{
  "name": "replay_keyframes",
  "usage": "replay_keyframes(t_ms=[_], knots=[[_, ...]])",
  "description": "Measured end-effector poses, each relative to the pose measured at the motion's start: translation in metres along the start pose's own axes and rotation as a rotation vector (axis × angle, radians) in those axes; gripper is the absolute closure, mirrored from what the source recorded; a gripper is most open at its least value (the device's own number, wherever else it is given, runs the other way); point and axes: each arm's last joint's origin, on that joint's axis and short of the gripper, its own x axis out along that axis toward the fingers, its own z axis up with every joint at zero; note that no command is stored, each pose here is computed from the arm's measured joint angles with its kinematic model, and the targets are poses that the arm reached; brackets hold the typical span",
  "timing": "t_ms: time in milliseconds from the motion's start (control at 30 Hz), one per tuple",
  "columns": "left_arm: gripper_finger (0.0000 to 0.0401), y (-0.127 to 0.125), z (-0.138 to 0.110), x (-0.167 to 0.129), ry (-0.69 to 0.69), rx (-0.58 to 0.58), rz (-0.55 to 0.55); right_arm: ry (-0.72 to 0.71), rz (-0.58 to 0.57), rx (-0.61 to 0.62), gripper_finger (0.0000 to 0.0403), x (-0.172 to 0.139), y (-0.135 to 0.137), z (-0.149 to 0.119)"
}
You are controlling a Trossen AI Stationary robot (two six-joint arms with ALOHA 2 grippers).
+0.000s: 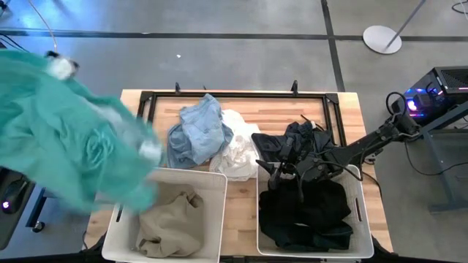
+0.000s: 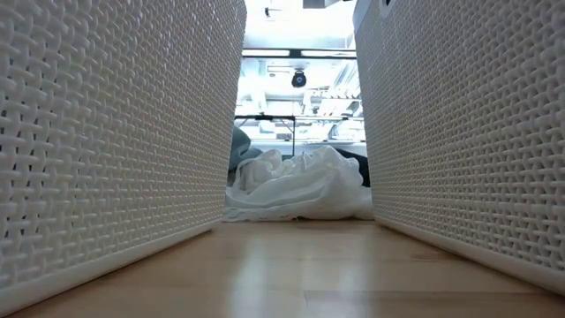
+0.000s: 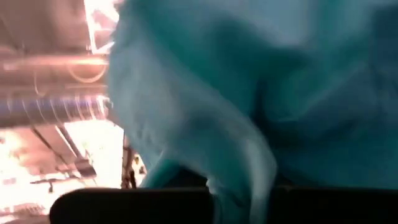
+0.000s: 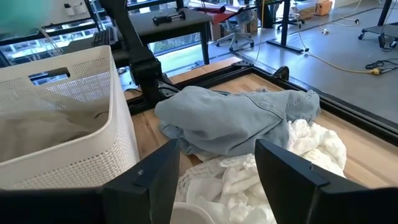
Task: Sort clothes
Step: Put the light blue shorts into the left white laundry bin
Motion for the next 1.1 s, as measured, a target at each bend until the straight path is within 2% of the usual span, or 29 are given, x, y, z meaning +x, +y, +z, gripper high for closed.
replay_keyframes(t_ms=[133, 233, 367, 567, 700, 800, 900, 1033, 1100], knots=[[0.0400, 0.011, -0.022, 0.019, 0.072, -0.130, -0.006, 0.001, 0.007, 0.001, 0.0204, 0.000, 0.000, 0.000], [0.0400, 0.016, -0.042, 0.035, 0.126, -0.230, -0.074, 0.002, 0.010, 0.002, 0.0204, -0.001, 0.001, 0.000], [0.0400, 0.015, -0.070, 0.062, 0.139, -0.288, -0.138, 0.004, 0.021, 0.000, 0.0204, -0.002, 0.003, -0.001], [0.0400, -0.006, -0.100, 0.097, 0.152, -0.339, -0.281, 0.006, 0.038, 0.004, 0.0204, -0.006, 0.006, -0.002], [0.0400, -0.030, -0.120, 0.113, 0.233, -0.353, -0.245, 0.005, 0.045, 0.005, 0.0204, -0.007, 0.007, -0.002], [0.0400, -0.050, -0.142, 0.118, 0.388, -0.352, -0.195, 0.005, 0.045, 0.006, 0.0204, -0.007, 0.007, -0.002], [0.0400, -0.068, -0.163, 0.108, 0.654, -0.294, -0.139, 0.005, 0.045, 0.006, 0.0204, -0.007, 0.008, -0.002], [0.0400, -0.088, -0.191, 0.077, 1.098, -0.213, 0.065, 0.005, 0.047, 0.005, 0.0204, -0.007, 0.008, -0.003], [0.0400, -0.096, -0.201, 0.059, 1.266, -0.232, 0.168, 0.006, 0.051, 0.004, 0.0204, -0.008, 0.009, -0.003]])
